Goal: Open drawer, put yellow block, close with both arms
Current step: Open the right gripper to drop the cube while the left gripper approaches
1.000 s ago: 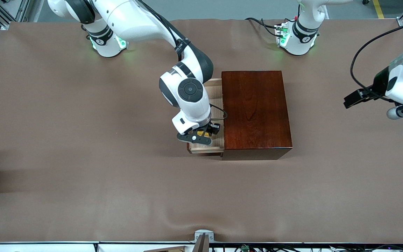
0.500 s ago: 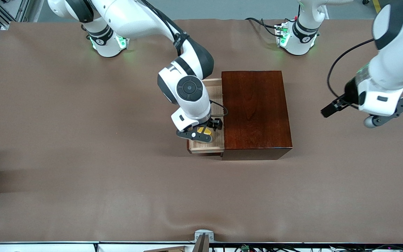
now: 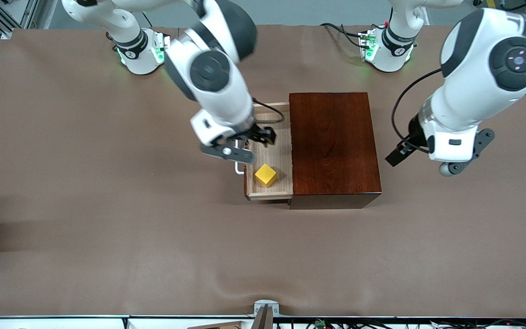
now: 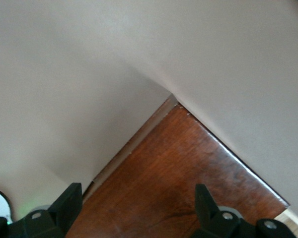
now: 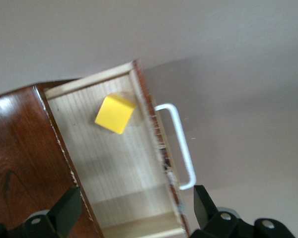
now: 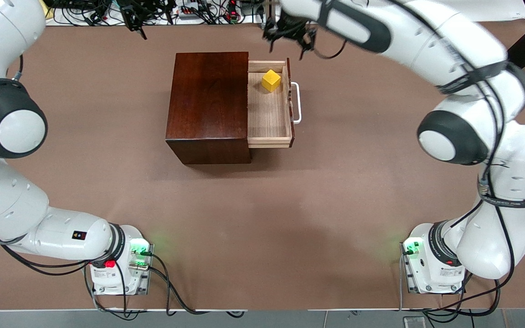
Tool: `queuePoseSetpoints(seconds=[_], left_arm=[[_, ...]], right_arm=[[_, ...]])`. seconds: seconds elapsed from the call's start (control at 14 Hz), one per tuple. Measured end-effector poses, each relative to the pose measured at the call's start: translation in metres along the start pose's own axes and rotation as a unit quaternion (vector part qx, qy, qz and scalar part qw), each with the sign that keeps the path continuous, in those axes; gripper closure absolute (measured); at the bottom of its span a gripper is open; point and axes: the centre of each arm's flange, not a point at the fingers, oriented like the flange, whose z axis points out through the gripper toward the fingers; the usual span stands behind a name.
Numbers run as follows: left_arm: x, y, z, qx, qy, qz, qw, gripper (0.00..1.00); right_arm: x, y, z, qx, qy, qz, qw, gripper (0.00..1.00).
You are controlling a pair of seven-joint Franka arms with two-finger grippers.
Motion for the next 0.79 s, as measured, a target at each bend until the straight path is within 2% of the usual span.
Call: queuePoseSetpoints(seconds=[0.21, 0.43, 0.79], left_arm=[[-0.012, 0.014, 0.006, -0.008, 0.003, -0.035, 0.999, 0.00], [-0.033, 0.033, 0.014, -0.015, 0.003, -0.077, 0.997, 0.00], [-0.072, 0.073, 0.033, -0.014, -0.005, -0.139, 0.990, 0.00]], right_arm=[[0.051, 0.096, -0.069, -0.006, 0.001, -0.024, 1.000, 0.00], [0.101, 0.207, -0.102, -0.025, 0.010, -0.067, 0.997, 0.00], [0.125, 0.328, -0.130, -0.052, 0.020, -0.109, 0.993, 0.00]])
